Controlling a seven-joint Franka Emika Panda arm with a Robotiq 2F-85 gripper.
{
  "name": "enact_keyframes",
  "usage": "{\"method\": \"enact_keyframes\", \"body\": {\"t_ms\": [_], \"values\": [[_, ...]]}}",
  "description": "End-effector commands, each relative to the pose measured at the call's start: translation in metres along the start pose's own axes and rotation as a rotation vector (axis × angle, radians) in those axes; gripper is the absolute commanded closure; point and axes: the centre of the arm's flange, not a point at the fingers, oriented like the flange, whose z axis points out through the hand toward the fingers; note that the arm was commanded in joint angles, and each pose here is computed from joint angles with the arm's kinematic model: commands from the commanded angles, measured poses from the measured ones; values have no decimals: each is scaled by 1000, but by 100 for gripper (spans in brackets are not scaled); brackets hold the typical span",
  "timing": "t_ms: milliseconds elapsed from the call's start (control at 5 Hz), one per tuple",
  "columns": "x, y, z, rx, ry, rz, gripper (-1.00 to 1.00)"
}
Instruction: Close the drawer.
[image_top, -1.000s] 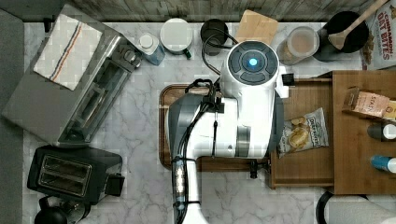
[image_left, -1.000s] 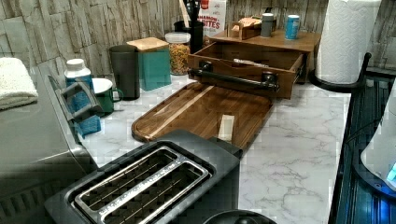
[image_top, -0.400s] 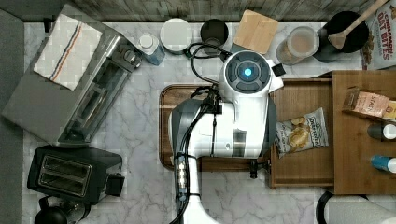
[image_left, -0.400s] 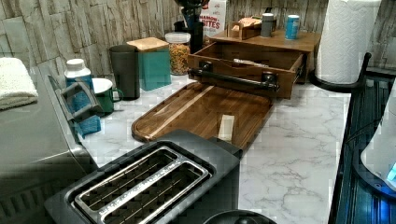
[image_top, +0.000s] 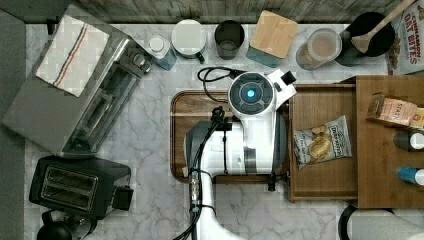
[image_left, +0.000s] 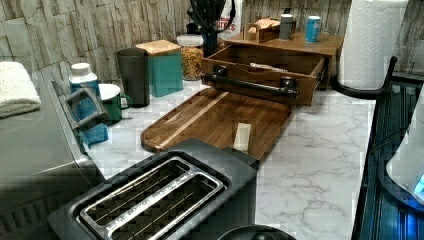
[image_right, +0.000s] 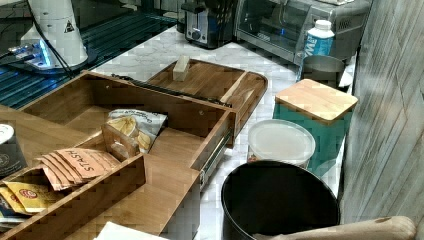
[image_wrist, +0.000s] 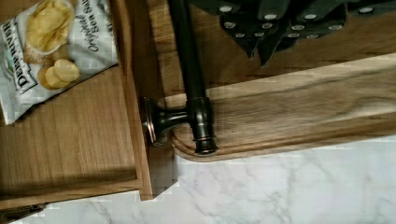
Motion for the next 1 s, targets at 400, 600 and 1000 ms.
{"method": "enact_keyframes", "body": {"t_ms": [400, 600, 1000], "values": [[-17, -15, 81, -65, 4, -134, 100], [-15, -4, 89, -80, 2, -144, 100], [-9, 26, 104, -62, -5, -185, 100]]}}
